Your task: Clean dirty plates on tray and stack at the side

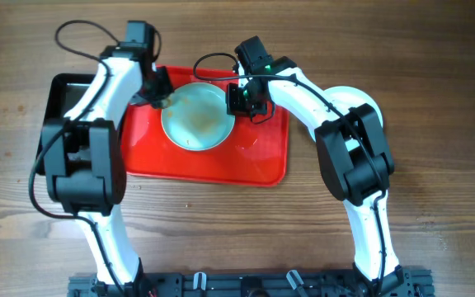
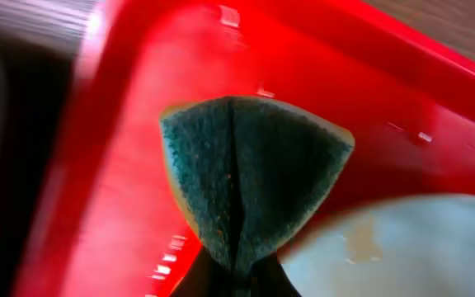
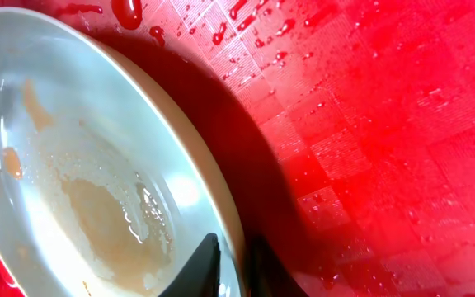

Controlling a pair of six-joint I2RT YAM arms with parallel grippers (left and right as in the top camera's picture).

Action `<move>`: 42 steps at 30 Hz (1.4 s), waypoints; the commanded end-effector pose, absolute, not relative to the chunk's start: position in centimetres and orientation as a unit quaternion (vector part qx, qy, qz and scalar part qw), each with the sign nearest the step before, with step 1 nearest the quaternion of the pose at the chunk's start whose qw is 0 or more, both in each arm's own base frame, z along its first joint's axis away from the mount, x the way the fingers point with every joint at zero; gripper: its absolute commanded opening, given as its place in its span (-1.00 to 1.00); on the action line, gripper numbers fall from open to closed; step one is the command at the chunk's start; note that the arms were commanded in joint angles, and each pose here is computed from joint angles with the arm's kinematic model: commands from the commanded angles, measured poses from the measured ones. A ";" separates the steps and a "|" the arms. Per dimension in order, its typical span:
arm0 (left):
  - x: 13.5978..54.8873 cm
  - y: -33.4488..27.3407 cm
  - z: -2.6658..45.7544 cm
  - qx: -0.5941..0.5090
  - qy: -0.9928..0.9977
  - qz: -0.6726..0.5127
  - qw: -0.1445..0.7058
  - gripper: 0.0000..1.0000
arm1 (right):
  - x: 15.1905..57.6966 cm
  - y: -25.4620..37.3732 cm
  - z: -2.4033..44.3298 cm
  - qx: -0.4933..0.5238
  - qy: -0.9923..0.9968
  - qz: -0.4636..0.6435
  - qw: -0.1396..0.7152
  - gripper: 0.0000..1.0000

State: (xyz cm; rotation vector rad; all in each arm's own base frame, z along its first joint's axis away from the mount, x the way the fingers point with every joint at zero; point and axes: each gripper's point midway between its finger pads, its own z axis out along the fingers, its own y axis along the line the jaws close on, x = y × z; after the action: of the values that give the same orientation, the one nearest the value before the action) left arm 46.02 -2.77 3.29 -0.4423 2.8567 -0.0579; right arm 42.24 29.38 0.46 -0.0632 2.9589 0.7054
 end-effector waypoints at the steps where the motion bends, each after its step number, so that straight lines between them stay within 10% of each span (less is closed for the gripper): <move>1: 46.9 -0.7 5.5 -0.182 0.972 -0.015 0.151 -0.92 | 40.5 29.4 -3.2 -0.012 0.977 0.211 0.009 -0.70; 11: 46.4 -0.7 5.3 -0.182 0.973 -0.013 0.143 -0.92 | 42.6 25.8 3.1 -0.013 0.974 0.219 0.051 -0.91; 25: 46.4 -0.8 5.3 -0.181 0.973 -0.013 0.143 -0.92 | 41.0 20.7 18.2 -0.032 0.883 -0.268 0.384 -0.92; 42: 46.5 -0.8 5.3 -0.181 0.973 -0.013 0.143 -0.92 | 38.3 22.3 27.2 0.003 0.724 -0.404 0.560 -0.92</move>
State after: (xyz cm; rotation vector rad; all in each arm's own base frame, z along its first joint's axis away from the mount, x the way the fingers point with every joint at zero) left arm 45.55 -0.70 3.16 -0.5245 2.8631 -0.0275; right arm 38.74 22.13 25.35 -0.0136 1.7956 -0.9180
